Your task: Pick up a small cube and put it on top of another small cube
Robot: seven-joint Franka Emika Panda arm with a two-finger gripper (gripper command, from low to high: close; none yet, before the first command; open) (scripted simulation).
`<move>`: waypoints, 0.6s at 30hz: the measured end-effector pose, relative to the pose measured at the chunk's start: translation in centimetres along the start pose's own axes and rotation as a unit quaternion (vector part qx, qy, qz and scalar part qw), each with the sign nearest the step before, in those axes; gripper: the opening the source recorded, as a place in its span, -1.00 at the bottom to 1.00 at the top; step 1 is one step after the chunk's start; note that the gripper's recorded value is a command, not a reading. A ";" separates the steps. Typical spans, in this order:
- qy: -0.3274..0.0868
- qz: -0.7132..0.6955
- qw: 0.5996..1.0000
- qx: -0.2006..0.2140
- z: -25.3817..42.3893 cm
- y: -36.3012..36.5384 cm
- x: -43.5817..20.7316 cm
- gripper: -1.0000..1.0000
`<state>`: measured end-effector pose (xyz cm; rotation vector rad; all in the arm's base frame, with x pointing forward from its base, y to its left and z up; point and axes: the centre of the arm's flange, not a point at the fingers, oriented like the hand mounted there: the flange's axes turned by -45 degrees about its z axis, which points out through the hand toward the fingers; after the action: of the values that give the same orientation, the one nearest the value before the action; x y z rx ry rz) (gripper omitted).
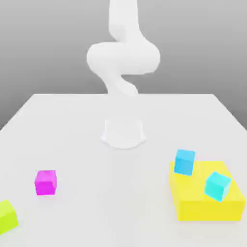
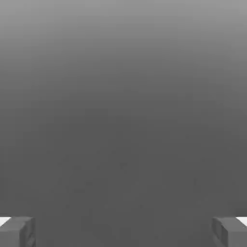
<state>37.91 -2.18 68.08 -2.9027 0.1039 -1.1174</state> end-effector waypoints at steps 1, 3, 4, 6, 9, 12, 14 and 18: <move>-0.014 0.013 1.000 -0.001 1.9 1.0 0.1 0.00; -0.040 0.038 0.998 -0.003 5.5 2.9 0.1 0.00; -0.052 0.051 0.997 -0.004 7.2 3.9 0.0 0.00; -0.077 0.076 0.994 -0.009 10.6 5.9 -0.5 0.00; -0.112 0.114 0.987 -0.018 15.6 9.1 -1.8 0.00; -0.146 0.152 0.977 -0.030 20.3 12.4 -3.7 0.00; -0.168 0.177 0.969 -0.040 23.2 14.6 -5.4 0.00; -0.210 0.231 0.948 -0.066 28.4 19.5 -9.6 0.00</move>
<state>48.81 -20.81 39.55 -2.9147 0.8179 -0.4248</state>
